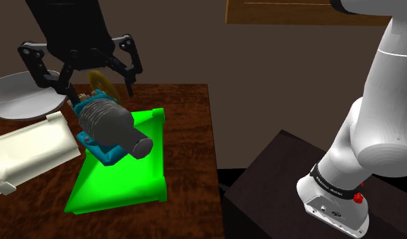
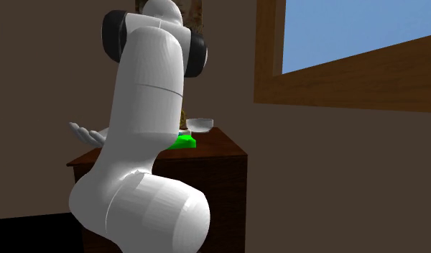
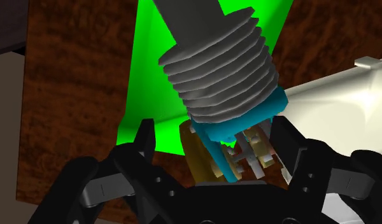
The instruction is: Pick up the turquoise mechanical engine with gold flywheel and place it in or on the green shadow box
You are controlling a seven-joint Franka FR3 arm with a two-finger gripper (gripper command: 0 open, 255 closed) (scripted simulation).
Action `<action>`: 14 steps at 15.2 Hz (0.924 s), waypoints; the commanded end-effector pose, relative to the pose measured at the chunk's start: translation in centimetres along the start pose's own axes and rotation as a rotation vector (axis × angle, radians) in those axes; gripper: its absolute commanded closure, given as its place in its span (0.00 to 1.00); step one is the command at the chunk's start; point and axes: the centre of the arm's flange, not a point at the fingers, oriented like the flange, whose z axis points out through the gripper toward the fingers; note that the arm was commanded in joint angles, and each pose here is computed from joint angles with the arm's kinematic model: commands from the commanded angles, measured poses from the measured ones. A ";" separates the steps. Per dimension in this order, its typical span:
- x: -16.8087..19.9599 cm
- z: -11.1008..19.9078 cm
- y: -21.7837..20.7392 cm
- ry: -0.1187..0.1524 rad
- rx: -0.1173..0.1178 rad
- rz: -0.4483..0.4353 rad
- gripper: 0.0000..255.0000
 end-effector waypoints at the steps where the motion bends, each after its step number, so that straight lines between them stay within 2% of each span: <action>1: 0.0 0.0 0.0 0.000 0.000 0.000 0.00; 4: 0.0 0.0 0.0 0.000 0.000 0.000 0.00; 8: 0.0 -5.0 0.0 0.000 0.000 0.000 0.00; 14: 0.0 -5.0 0.0 0.000 0.000 0.000 0.00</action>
